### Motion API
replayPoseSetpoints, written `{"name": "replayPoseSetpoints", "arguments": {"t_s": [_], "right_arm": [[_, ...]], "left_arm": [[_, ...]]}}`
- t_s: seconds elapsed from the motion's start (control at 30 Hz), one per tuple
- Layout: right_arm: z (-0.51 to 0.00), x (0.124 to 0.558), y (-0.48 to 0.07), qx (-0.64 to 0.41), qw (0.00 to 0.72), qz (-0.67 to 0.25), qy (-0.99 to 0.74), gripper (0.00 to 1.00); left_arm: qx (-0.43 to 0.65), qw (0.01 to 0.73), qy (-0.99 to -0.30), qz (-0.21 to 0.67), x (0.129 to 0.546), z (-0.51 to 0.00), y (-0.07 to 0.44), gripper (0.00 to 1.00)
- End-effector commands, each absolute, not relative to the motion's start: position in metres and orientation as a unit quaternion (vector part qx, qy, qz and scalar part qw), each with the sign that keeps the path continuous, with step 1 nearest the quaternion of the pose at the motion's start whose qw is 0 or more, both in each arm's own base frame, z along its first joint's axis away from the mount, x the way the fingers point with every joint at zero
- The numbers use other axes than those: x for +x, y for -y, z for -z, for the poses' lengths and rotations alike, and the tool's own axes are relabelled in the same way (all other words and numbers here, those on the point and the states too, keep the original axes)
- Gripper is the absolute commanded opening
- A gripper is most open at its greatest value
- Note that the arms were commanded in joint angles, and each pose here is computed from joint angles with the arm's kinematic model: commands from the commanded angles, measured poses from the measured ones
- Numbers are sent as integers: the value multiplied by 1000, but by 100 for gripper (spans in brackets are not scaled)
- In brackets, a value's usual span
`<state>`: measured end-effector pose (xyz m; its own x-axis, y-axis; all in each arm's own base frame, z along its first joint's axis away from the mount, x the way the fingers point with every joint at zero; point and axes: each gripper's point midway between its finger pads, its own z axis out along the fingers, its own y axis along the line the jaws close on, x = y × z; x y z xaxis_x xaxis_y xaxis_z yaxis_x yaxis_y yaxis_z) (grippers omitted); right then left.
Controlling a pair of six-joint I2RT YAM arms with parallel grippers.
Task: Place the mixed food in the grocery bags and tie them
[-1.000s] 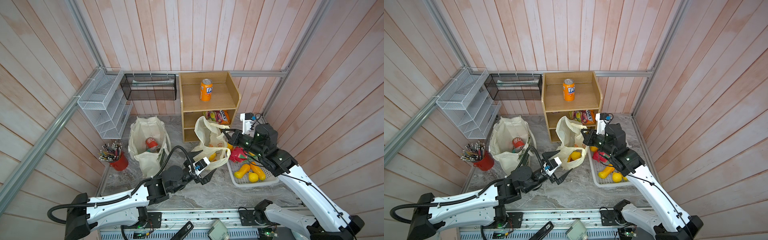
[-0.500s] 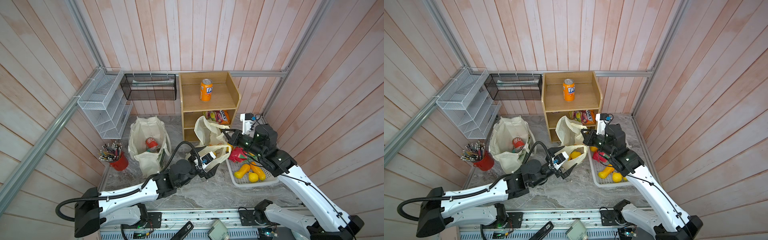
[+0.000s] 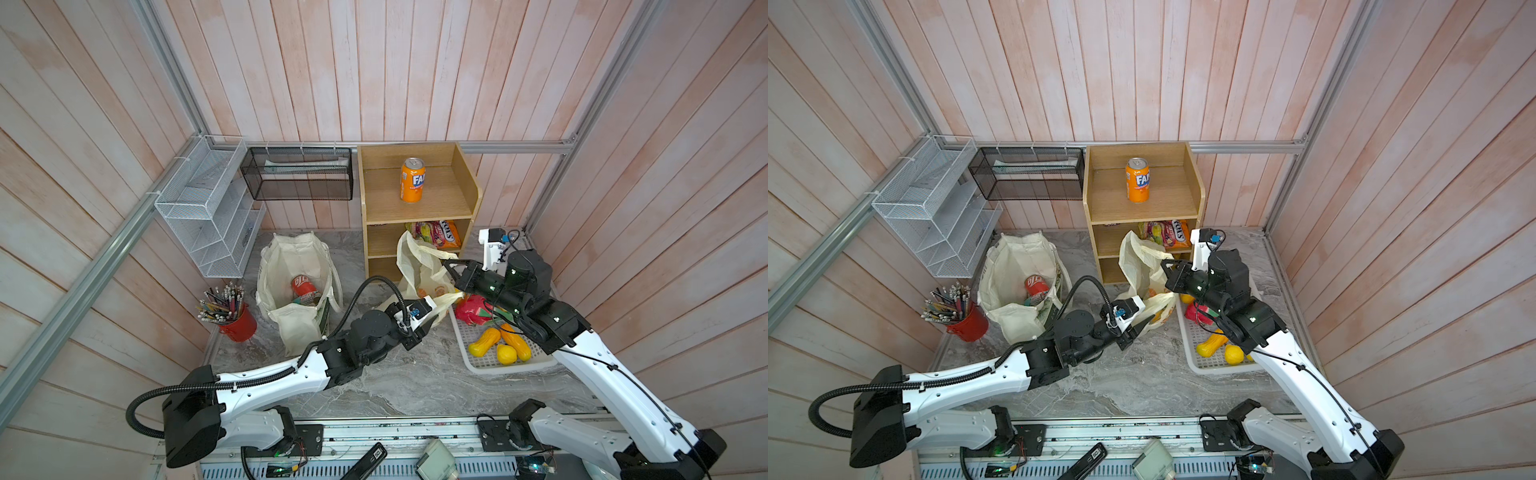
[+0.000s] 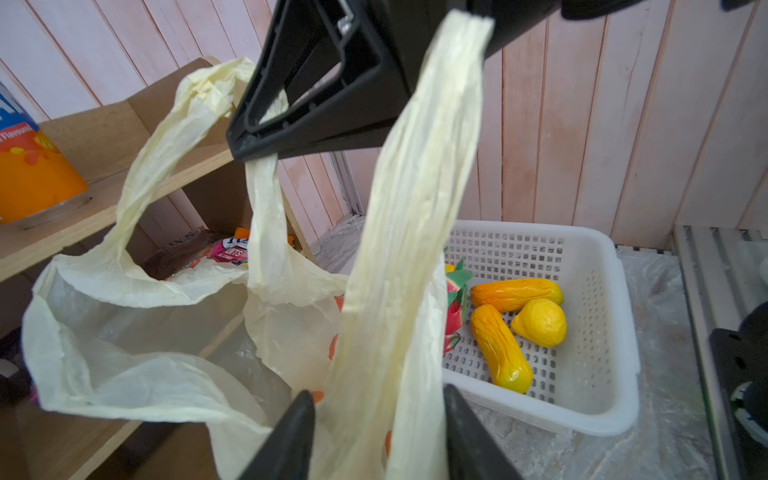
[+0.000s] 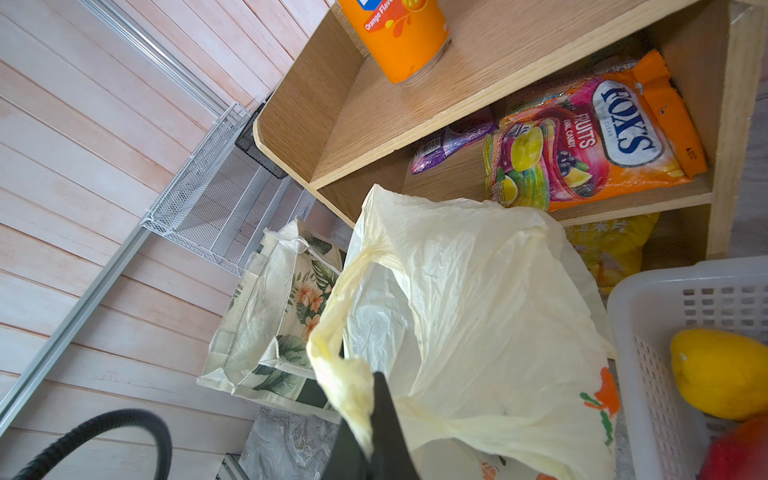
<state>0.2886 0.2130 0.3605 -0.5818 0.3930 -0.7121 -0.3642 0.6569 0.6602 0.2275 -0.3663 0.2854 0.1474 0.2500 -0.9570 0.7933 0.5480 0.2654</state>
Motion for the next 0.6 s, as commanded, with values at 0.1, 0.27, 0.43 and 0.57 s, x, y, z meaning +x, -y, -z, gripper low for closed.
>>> {"name": "replayPoseSetpoints", "arguments": {"t_s": [0.1, 0.27, 0.43, 0.57], "right_arm": [[-373, 285, -211, 9, 467, -429, -773, 0], [-380, 279, -207, 14, 470, -435, -767, 0], [-392, 270, -201, 23, 478, -441, -759, 0], [-403, 260, -203, 24, 481, -448, -753, 0]], "left_arm": [[403, 636, -611, 245, 235, -317, 365, 0], [382, 638, -603, 289, 235, -341, 347, 0], [342, 642, -596, 340, 252, -366, 313, 0], [318, 626, -595, 392, 262, -380, 295, 0]]}}
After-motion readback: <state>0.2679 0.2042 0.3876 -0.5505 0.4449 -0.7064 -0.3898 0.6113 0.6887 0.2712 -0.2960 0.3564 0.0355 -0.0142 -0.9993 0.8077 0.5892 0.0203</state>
